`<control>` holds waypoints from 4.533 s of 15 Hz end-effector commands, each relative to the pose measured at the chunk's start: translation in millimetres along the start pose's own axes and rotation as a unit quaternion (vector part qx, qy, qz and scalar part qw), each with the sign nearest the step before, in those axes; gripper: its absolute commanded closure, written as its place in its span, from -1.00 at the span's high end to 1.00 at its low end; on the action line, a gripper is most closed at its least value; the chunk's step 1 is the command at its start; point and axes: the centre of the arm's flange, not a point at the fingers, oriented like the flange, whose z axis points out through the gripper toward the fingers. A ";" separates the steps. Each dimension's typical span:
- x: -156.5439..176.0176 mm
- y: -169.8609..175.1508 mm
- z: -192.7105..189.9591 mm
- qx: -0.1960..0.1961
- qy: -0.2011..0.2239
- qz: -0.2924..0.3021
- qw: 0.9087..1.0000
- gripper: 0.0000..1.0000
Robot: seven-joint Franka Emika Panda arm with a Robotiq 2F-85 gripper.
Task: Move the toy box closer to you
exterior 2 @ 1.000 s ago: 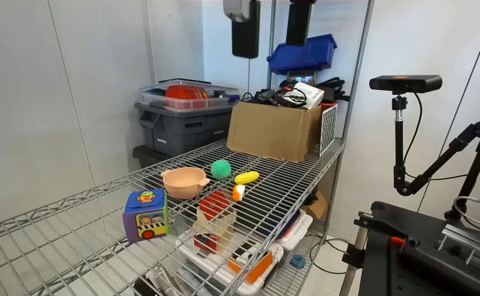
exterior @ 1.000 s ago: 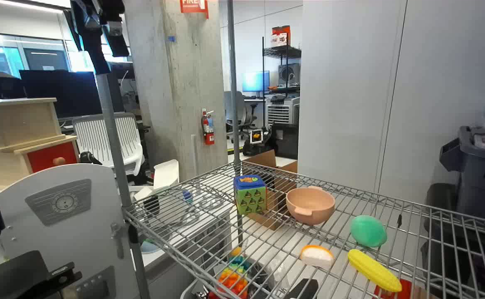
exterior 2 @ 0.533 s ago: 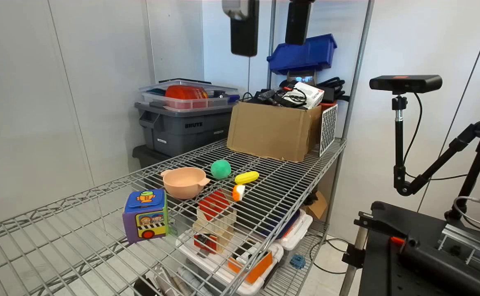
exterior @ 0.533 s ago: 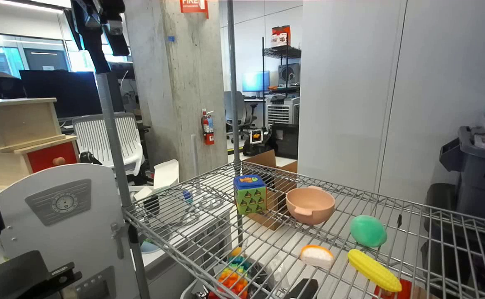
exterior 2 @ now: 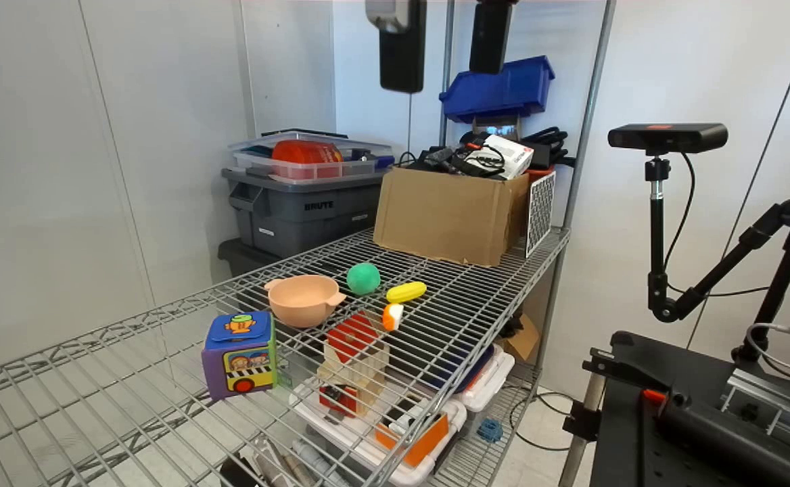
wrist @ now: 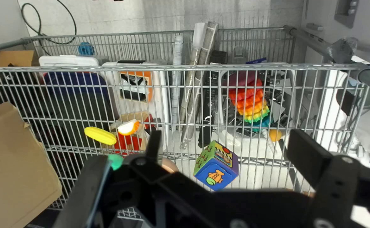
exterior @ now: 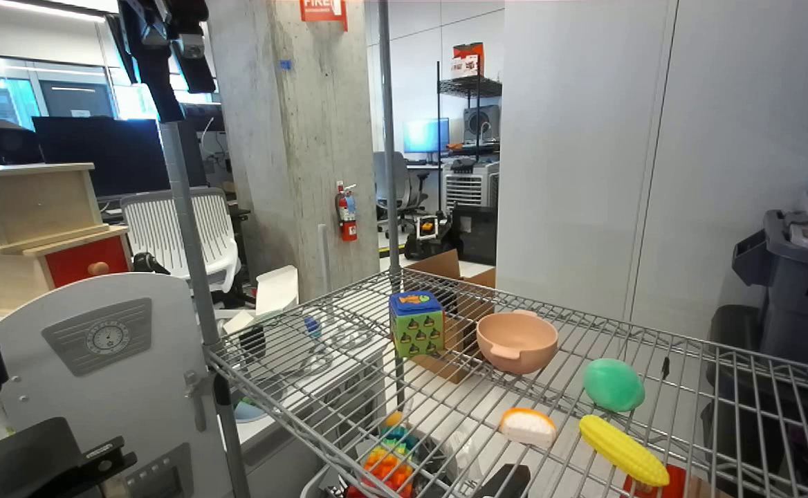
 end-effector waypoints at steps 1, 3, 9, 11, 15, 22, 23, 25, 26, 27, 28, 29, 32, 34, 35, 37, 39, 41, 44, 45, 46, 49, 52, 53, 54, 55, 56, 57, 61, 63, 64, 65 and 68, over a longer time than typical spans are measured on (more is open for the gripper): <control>0.0 0.0 0.0 0.000 0.000 0.000 1.000 1.00; 0.0 0.0 0.0 0.000 0.000 0.000 1.000 1.00; 22.4 12.0 22.3 0.044 -0.005 0.037 0.998 1.00; 40.9 21.4 41.8 0.076 -0.001 0.067 0.995 1.00; 80.6 37.9 103.2 0.127 -0.002 0.141 0.982 1.00; 153.8 43.1 212.2 0.173 0.051 0.269 0.946 1.00; 164.1 42.0 223.6 0.175 0.056 0.280 0.942 1.00; 188.1 36.8 248.6 0.169 0.057 0.292 0.940 1.00; 199.4 32.8 260.6 0.164 0.053 0.295 0.940 1.00; 210.9 26.3 272.8 0.156 0.045 0.299 0.940 1.00; 218.7 20.3 282.1 0.149 0.043 0.304 0.940 1.00; 220.7 10.9 289.8 0.146 0.049 0.305 0.940 1.00; 229.8 -25.6 318.3 0.131 0.047 0.298 0.944 1.00; 236.4 -47.9 338.5 0.121 0.040 0.295 0.947 1.00; 240.8 -57.6 347.5 0.116 0.037 0.294 0.948 1.00; 251.5 -70.6 360.1 0.106 0.031 0.294 0.949 1.00; 263.7 -74.5 367.4 0.097 0.026 0.301 0.948 1.00; 273.0 -72.7 370.4 0.089 0.023 0.306 0.948 0.47; 280.8 -66.0 367.5 0.080 0.028 0.313 0.946 -0.03; 280.5 -64.4 365.4 0.076 0.031 0.313 0.946 -0.16; 281.0 -63.4 364.8 0.073 0.035 0.313 0.946 -0.29; 278.5 -62.7 362.4 0.062 0.041 0.311 0.948 -0.73; 264.3 -63.5 353.2 0.051 0.024 0.298 0.953 -1.00; 258.8 -64.8 349.3 0.044 0.024 0.292 0.955 -1.00; 249.6 -65.6 341.3 0.043 0.034 0.292 0.955 -0.94; 243.1 -66.1 334.0 0.038 0.044 0.291 0.955 -0.47; 237.9 -66.7 326.9 0.035 0.053 0.289 0.955 -0.44; 232.0 -65.9 317.3 0.037 0.062 0.289 0.955 -0.40; 220.7 -60.3 279.7 0.047 0.097 0.302 0.947 0.16; 234.1 -53.5 266.9 0.056 0.126 0.321 0.937 0.43; 251.0 -48.8 267.0 0.055 0.136 0.335 0.931 0.58; 268.9 -41.8 268.2 0.056 0.146 0.351 0.923 0.72; 324.5 -15.8 278.9 0.048 0.162 0.396 0.903 1.00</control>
